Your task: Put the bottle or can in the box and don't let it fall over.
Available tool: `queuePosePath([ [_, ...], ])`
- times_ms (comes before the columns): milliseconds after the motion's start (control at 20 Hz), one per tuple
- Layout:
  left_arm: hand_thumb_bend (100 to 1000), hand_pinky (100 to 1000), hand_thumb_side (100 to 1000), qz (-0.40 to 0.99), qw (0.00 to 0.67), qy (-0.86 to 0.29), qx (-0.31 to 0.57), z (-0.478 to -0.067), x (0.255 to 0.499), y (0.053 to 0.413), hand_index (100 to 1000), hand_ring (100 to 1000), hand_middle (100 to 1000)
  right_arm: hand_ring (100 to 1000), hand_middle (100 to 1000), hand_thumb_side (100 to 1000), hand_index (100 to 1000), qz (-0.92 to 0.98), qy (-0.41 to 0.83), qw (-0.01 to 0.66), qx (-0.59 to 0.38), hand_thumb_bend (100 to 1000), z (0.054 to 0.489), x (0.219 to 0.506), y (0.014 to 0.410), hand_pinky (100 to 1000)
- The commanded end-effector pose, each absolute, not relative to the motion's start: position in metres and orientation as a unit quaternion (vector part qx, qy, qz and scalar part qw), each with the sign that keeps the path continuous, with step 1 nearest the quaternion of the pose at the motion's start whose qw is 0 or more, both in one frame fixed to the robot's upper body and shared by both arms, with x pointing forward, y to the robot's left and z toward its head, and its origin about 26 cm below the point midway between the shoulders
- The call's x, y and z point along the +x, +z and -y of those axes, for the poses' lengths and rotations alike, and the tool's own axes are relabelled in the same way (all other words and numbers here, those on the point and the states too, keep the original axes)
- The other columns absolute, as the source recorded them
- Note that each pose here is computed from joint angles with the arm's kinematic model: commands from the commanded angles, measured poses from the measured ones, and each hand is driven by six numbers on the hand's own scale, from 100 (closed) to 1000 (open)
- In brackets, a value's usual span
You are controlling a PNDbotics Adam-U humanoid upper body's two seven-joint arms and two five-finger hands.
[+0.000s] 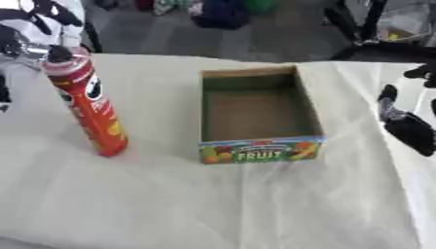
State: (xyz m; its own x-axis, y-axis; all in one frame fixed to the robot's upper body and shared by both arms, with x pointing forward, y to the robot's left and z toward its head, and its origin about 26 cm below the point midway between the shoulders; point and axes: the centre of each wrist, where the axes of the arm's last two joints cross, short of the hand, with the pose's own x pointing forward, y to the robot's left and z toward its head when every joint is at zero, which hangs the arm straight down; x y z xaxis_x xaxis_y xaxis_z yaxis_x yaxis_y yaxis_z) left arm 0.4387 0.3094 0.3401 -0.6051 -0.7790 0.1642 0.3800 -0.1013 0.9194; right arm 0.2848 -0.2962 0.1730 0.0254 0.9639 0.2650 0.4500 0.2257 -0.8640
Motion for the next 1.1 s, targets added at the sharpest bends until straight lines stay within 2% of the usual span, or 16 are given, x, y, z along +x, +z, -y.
queuePosePath([
  [50, 418, 873, 777, 0.541, 0.387, -0.722, 0.19, -0.309, 0.436, 0.354, 971, 997, 945, 735, 790, 685, 769, 0.647, 0.281, 0.44, -0.555, 100, 0.294, 0.283, 0.182, 684],
  [400, 527, 933, 819, 0.545, 0.377, -0.723, 0.195, -0.307, 0.435, 0.359, 966, 1000, 960, 732, 789, 685, 768, 0.65, 0.282, 0.441, -0.552, 100, 0.293, 0.283, 0.182, 684],
  [700, 650, 984, 791, 0.536, 0.37, -0.726, 0.221, -0.309, 0.434, 0.363, 962, 1000, 966, 730, 789, 686, 768, 0.652, 0.28, 0.439, -0.552, 100, 0.292, 0.283, 0.182, 683],
  [950, 625, 959, 797, 0.527, 0.375, -0.726, 0.233, -0.311, 0.437, 0.361, 958, 998, 951, 729, 789, 684, 768, 0.654, 0.277, 0.438, -0.551, 100, 0.291, 0.283, 0.181, 682],
  [1100, 625, 932, 803, 0.522, 0.383, -0.724, 0.237, -0.313, 0.44, 0.36, 929, 953, 888, 729, 788, 687, 767, 0.655, 0.276, 0.438, -0.55, 100, 0.291, 0.283, 0.181, 683],
])
